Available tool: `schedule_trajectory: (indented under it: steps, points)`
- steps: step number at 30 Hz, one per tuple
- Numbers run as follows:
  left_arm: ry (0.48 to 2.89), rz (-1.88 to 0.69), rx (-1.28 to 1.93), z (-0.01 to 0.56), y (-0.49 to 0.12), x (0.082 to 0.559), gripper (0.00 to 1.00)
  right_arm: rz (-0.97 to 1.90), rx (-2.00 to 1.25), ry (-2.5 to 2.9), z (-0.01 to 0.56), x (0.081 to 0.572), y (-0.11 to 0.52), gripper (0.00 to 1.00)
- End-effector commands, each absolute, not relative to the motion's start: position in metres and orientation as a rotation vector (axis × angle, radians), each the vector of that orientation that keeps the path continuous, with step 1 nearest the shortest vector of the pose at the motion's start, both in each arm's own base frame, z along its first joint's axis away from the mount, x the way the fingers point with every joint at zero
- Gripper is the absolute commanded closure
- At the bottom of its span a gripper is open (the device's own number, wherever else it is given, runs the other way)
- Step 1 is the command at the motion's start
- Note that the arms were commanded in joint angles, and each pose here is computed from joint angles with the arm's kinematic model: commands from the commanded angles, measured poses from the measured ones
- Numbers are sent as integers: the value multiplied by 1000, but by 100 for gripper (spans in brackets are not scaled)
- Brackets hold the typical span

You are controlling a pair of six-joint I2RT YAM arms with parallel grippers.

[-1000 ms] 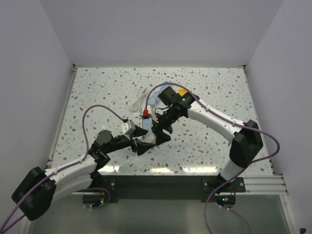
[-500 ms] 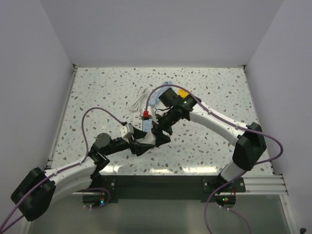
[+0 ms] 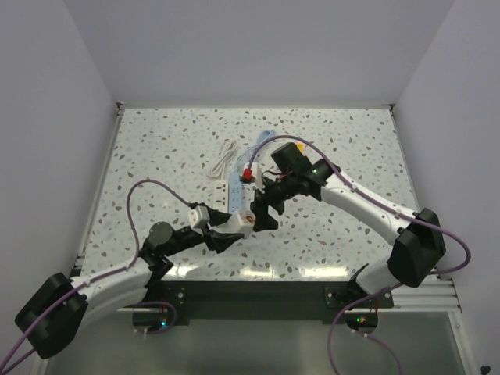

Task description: Insert the plug

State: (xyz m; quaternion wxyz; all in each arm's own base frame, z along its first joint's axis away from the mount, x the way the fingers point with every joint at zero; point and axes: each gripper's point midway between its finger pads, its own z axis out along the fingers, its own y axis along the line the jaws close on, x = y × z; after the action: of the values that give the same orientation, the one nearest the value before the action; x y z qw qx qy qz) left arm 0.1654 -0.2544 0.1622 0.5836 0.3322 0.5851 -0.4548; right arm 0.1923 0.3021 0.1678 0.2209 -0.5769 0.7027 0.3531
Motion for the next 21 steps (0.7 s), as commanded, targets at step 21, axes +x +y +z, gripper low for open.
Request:
schedule_trajectory:
  steps: [21]
  points:
    - [1198, -783, 585, 206, -231, 204, 100, 1221, -679, 1970, 259, 228, 323, 2]
